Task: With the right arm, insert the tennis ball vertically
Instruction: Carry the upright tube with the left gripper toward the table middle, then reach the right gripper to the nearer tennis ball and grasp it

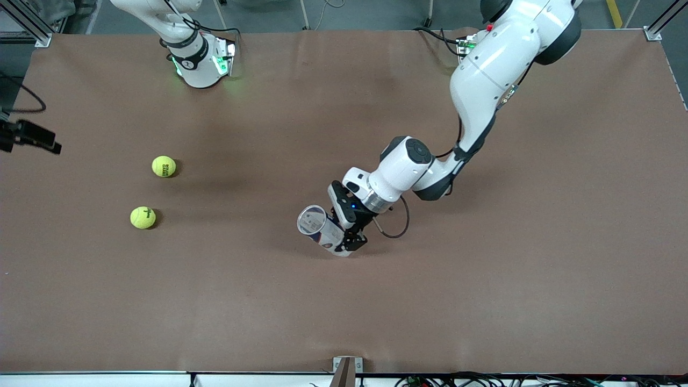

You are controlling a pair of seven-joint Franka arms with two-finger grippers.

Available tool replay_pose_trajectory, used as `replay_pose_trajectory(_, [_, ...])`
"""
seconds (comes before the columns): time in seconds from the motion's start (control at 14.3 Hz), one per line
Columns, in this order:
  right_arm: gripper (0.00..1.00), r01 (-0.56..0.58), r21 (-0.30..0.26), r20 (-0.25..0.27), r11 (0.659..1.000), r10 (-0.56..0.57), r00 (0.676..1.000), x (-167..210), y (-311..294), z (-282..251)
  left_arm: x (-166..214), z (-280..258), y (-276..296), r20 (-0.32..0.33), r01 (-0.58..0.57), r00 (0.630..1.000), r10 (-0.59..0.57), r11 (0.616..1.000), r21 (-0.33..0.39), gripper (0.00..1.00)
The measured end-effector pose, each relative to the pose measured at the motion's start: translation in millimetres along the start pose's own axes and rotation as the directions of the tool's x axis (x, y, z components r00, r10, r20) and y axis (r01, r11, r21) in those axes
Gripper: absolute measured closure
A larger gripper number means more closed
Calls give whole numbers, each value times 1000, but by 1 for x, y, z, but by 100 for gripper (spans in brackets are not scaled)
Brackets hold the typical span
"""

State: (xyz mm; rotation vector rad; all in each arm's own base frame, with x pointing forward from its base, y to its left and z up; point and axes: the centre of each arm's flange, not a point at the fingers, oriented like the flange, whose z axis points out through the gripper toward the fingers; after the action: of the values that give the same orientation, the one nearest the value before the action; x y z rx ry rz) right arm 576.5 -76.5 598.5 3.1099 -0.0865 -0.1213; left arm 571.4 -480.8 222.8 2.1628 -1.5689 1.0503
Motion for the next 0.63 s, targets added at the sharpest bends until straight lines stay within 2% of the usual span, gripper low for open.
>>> replay_pose_trajectory(0.21, [0,7,-8,24,1000,-7,1000,30,0,43,-5,19,38,-102,119,988,-116,993,22,29])
replay_pose_trajectory(0.42, [0,-2,-3,47,1000,2,999,38,5,88,0,24,61,-162,221,963,-215,975,18,29])
replay_pose_trajectory(0.63, [0,-46,51,53,998,43,998,28,19,154,-5,32,84,-200,315,930,-308,949,5,29])
